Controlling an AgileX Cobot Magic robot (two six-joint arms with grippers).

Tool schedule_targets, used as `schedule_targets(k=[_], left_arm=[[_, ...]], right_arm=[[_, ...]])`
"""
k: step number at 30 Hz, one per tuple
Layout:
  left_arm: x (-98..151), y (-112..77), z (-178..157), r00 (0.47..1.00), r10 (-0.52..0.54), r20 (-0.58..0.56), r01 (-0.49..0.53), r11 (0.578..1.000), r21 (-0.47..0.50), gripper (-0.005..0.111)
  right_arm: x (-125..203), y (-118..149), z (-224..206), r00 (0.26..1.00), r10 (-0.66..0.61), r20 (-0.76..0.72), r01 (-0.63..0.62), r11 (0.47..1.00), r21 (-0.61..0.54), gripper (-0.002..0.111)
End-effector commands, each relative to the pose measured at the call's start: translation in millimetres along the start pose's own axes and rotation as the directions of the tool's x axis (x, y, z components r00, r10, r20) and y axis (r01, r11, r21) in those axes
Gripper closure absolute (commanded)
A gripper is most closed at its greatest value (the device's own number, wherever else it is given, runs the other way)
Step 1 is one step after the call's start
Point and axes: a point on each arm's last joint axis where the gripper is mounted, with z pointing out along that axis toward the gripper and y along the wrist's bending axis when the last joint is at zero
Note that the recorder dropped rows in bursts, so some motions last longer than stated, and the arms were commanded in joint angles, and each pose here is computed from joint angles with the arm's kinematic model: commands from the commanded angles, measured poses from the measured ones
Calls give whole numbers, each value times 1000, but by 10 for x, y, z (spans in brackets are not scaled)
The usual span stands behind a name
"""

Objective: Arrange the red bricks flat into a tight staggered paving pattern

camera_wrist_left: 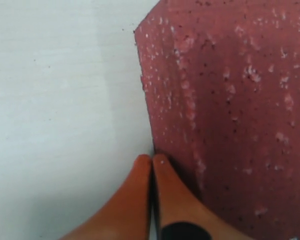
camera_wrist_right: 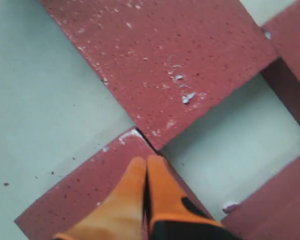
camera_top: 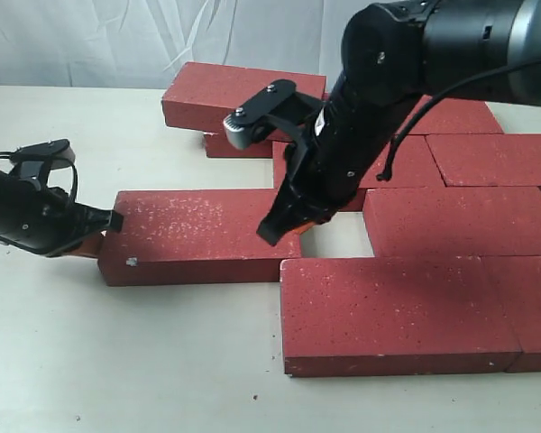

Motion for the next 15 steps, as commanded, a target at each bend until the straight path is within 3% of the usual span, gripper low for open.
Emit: schedule_targets(k=[1, 8, 12, 15], left_arm=[[9, -148, 35, 1000, 26, 7, -26, 999, 42, 106], [12, -208, 98, 1000, 27, 16, -27, 999, 28, 106], [-44, -202, 87, 999, 29, 43, -29, 1000, 12, 106], [-83, -210, 78, 998, 14, 61, -15, 1000, 14, 106]], right_arm=[[90, -210, -172, 996, 92, 18, -93, 995, 30, 109], [541, -321, -286, 984, 176, 18, -177, 982, 62, 109], [897, -171, -353, 982, 186, 40, -189, 979, 71, 109], [1057, -94, -494, 974, 178, 142, -194, 974, 113, 109]])
